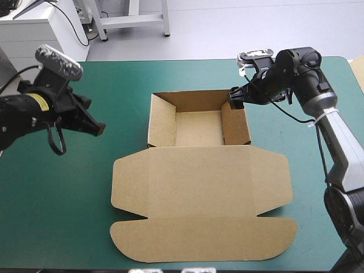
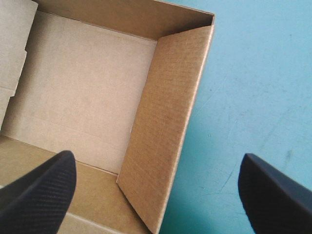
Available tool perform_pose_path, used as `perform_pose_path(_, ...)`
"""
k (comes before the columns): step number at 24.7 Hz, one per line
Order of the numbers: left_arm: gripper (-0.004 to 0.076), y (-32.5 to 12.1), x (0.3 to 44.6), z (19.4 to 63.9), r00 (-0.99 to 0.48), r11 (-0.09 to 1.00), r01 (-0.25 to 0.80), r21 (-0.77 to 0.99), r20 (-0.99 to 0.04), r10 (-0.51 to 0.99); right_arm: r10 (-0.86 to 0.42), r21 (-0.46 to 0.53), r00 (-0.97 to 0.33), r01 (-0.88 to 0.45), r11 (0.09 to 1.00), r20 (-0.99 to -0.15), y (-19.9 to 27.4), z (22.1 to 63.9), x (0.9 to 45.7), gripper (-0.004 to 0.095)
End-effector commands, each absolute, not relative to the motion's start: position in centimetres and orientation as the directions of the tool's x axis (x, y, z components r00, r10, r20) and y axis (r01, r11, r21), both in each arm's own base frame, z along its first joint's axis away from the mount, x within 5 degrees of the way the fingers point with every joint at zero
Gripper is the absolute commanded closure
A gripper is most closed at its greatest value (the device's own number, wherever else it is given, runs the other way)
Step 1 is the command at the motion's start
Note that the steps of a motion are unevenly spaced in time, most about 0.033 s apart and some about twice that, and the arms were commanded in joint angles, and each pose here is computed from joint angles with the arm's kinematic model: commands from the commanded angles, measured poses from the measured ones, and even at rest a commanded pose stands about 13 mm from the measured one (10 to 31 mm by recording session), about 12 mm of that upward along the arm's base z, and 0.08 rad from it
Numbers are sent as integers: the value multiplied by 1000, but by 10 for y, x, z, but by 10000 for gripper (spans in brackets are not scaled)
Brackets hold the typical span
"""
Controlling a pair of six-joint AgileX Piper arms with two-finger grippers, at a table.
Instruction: Fold the box
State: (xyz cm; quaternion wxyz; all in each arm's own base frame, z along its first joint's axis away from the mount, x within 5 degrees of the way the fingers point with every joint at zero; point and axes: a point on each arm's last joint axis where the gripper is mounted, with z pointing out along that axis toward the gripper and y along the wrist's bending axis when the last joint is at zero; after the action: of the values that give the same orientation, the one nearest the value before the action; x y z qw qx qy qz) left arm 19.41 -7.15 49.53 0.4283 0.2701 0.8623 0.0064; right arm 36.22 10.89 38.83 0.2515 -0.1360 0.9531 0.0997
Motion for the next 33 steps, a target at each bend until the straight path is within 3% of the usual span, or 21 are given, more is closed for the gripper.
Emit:
perform_pose_path(1, 731, -53, 176, 467, -565, 844, 419, 335, -631, 531, -207, 112, -806, -319, 941, -554, 105, 404, 358, 77)
perform_pose_path(5, 731, -44, 164, 421, -664, 853, 409, 324, -536, 521, -218, 111, -822, -320, 941, -526, 108, 390, 368, 77)
perform_pose_path(11, 731, -41, 142, 357, -737, 843, 473, 255, -410, 537, -251, 102, -842, -337, 936, -478, 112, 367, 383, 77)
perform_pose_path(19, 731, -33, 123, 326, -775, 858, 455, 236, -370, 513, -260, 107, -875, -329, 938, -408, 116, 335, 400, 110)
perform_pose_path(33, 731, -25, 107, 337, -734, 867, 426, 258, -462, 497, -274, 108, -910, -320, 941, -310, 120, 290, 420, 767)
